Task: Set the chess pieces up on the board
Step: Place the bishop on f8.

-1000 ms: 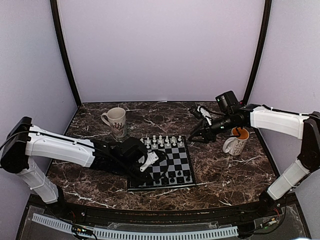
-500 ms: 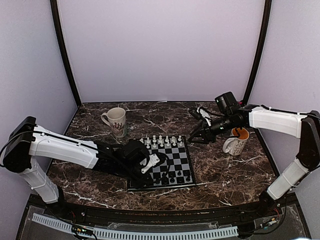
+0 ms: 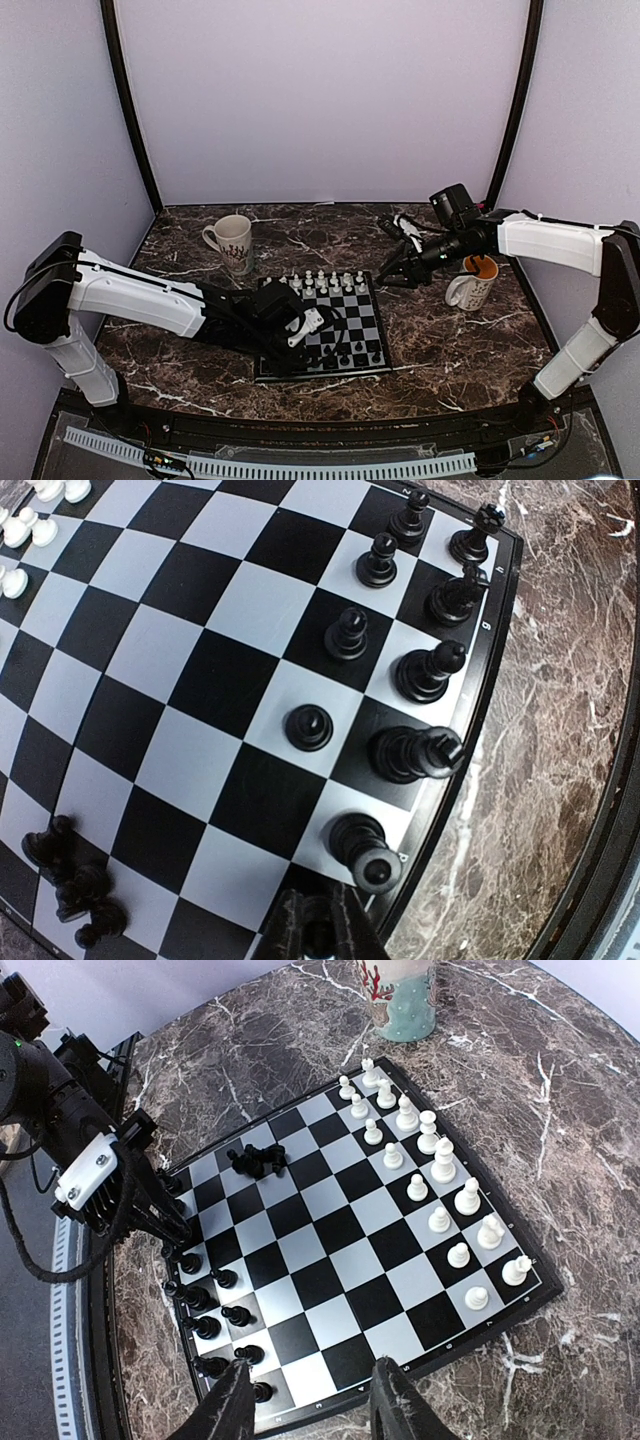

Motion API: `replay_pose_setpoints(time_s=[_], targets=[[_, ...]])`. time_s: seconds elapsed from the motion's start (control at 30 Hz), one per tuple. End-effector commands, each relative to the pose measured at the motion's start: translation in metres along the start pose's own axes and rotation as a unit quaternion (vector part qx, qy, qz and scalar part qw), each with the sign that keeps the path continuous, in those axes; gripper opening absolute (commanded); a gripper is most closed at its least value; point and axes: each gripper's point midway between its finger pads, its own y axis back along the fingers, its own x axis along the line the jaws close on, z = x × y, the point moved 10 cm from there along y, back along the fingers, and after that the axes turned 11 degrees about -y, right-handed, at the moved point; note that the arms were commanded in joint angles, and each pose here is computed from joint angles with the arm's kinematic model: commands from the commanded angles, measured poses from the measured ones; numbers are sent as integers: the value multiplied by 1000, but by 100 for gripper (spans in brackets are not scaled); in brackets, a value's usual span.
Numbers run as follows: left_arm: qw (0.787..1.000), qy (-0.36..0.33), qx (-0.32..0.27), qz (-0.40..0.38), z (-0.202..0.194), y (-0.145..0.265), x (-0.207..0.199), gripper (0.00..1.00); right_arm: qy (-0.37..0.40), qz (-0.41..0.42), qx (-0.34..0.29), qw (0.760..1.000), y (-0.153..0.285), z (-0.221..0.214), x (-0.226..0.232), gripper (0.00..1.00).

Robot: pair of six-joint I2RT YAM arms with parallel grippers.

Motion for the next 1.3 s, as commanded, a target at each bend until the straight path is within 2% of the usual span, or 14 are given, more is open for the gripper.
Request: replay_pose_setpoints(time_s=[0.0,0.5,0.63,0.8,0.93,1.1,1.27], targets=[[1000,1,3,4,4,2,0,12,4,6,-2,1000,0,-2,-1,40],[1000,11,4,10,3,17,1,25,2,12,-3,1000,1,-1,0,40],[999,17,-24,20,10,41,3,32,7,5,-3,1000,3,6,1,41],[995,23,-82,49,17,79,9,39,24,-53,-5,998,13,29,-3,40],[988,77,-97,90,19,99,28,43,28,-69,-3,997,16,45,-3,39],[973,193,-55,115,1,89,67,44,32,-65,20,997,6,57,-2,37],[969,215,-9,119,-7,66,79,40,31,-55,30,998,-4,56,0,37]])
